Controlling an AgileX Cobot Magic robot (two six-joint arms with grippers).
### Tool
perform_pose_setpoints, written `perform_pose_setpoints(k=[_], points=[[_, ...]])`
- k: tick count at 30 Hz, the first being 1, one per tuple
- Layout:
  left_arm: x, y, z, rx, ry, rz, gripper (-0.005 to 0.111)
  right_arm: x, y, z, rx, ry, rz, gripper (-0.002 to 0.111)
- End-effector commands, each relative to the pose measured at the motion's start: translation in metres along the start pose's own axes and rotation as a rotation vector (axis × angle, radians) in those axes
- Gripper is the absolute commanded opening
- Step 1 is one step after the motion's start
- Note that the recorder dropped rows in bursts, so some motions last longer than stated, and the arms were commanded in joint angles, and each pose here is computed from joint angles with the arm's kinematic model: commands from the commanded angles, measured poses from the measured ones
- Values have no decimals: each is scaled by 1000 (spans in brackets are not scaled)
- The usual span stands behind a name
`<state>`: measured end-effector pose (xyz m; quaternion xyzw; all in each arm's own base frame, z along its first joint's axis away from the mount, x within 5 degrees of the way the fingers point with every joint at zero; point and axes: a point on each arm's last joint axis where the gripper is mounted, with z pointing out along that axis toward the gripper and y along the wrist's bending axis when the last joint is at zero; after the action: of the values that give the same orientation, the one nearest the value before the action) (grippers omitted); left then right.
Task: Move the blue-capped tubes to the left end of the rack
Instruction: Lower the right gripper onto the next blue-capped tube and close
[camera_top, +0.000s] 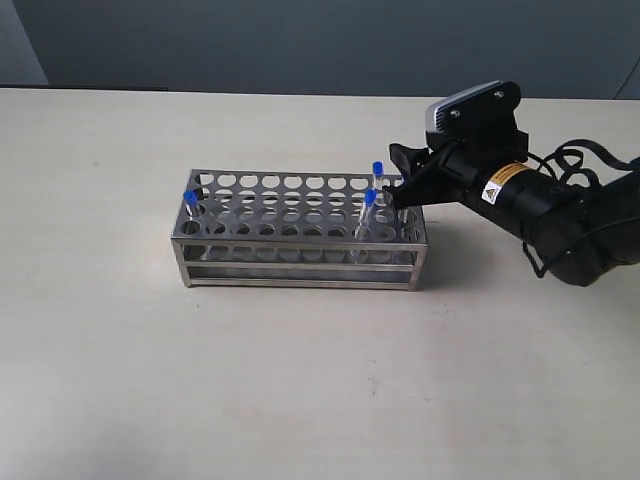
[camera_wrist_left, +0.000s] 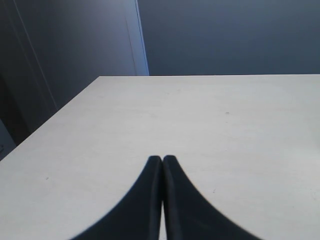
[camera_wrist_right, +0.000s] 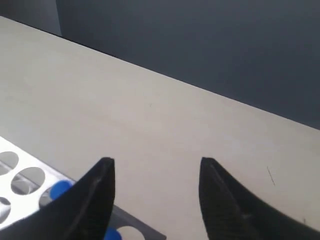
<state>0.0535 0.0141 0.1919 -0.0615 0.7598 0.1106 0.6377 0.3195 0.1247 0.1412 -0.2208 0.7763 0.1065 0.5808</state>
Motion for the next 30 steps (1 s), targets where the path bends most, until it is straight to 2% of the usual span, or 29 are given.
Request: perform_pose_setpoints(k=[1, 11, 21, 27, 30], points=[[0, 0, 0, -3, -10, 0, 0, 12, 0, 2, -14, 71, -17, 50], [0, 0, 0, -3, -10, 0, 0, -1, 5, -4, -67, 49, 24, 50], [0, 0, 0, -3, -10, 0, 0, 2, 6, -6, -84, 111, 13, 50], [0, 0, 0, -3, -10, 0, 0, -21, 4, -18, -73, 61, -4, 50], [0, 0, 0, -3, -10, 0, 0, -21, 5, -19, -78, 75, -13, 50]])
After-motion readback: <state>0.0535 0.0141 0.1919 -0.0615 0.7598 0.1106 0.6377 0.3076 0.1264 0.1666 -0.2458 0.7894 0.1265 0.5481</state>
